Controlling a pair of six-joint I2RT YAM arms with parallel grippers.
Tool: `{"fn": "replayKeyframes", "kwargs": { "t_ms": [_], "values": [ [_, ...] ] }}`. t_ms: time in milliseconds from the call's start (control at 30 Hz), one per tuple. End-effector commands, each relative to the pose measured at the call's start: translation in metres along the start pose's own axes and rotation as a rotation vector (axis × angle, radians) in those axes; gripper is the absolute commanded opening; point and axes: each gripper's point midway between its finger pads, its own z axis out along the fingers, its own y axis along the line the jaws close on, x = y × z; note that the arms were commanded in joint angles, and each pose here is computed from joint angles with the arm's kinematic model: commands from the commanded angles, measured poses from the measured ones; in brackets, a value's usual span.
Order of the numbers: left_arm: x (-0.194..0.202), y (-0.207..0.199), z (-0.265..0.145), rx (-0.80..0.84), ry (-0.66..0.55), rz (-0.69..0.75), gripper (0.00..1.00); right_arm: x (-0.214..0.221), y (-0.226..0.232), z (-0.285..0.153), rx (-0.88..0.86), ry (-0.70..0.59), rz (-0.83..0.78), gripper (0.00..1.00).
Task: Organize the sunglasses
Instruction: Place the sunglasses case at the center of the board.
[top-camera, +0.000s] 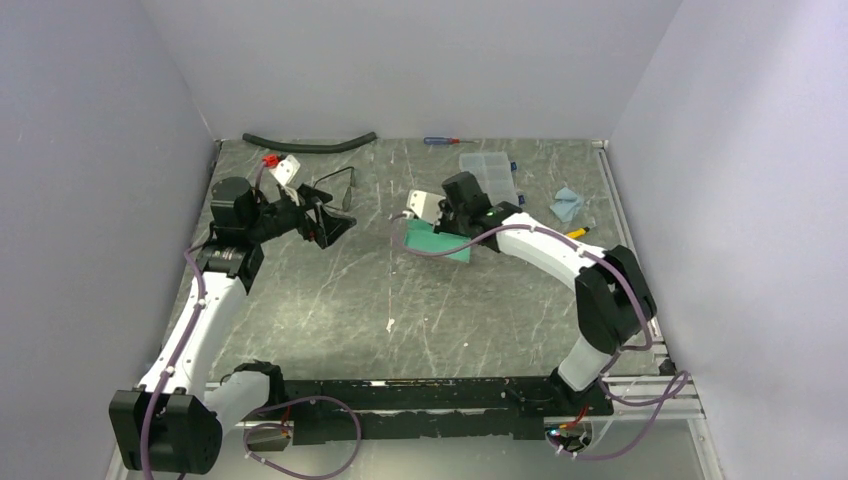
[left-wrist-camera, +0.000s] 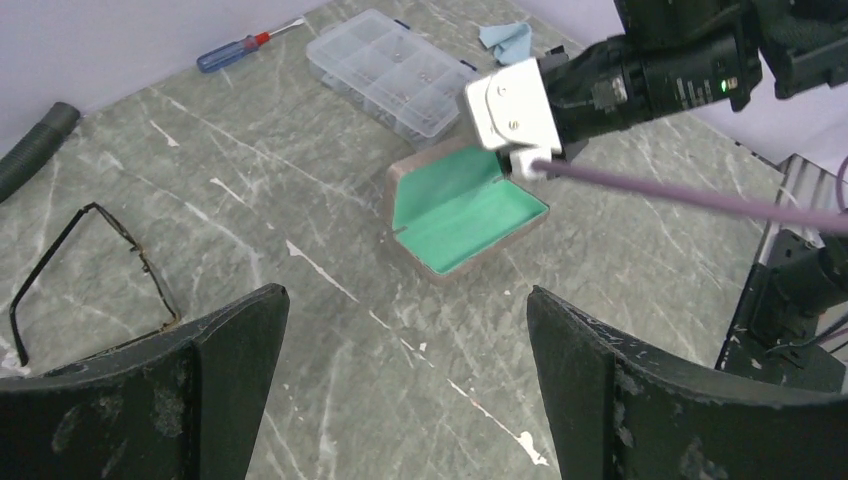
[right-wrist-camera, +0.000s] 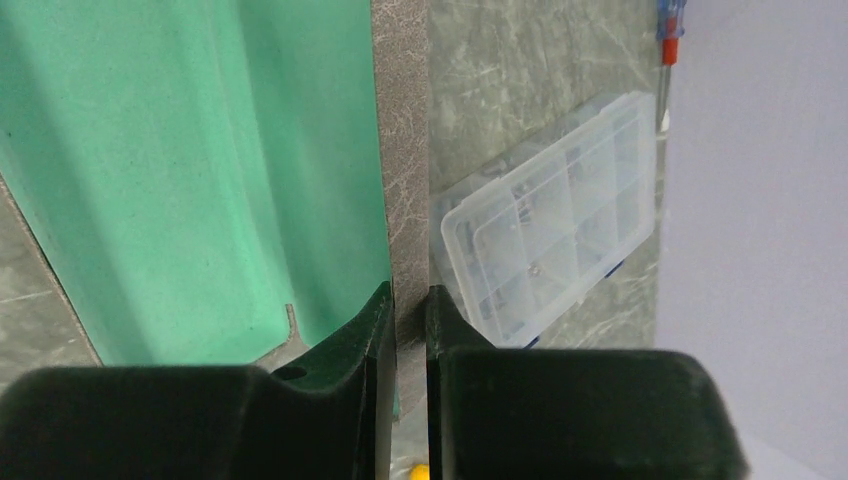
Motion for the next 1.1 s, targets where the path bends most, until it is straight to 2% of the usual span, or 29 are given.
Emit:
{"fn": "replayKeyframes", "kwargs": {
  "t_ms": [0, 200, 400, 767, 1067],
  "values": [
    [-0.003, 0.008, -0.002, -0.043, -0.007, 0.039, 0.94, -0.028, -0.034, 0.002, 0.18, 0.01, -0.146, 0.0],
    [-0.001, 0.014, 0.001, -0.051, -0.006, 0.076, 0.94, -0.032, -0.016, 0.025, 0.171, 0.034, -0.222, 0.0],
    [0.003, 0.016, 0.003, -0.05, -0.009, 0.073, 0.94, -0.043, 0.0, 0.037, 0.146, -0.046, -0.278, 0.0],
    [0.001, 0.023, 0.006, -0.066, -0.022, 0.102, 0.94, -0.046, 0.02, 0.053, 0.118, -0.084, -0.319, 0.01],
    [0.0, 0.025, 0.008, -0.067, -0.022, 0.119, 0.94, -0.05, 0.018, 0.053, 0.103, -0.111, -0.296, 0.32]
  ]
}}
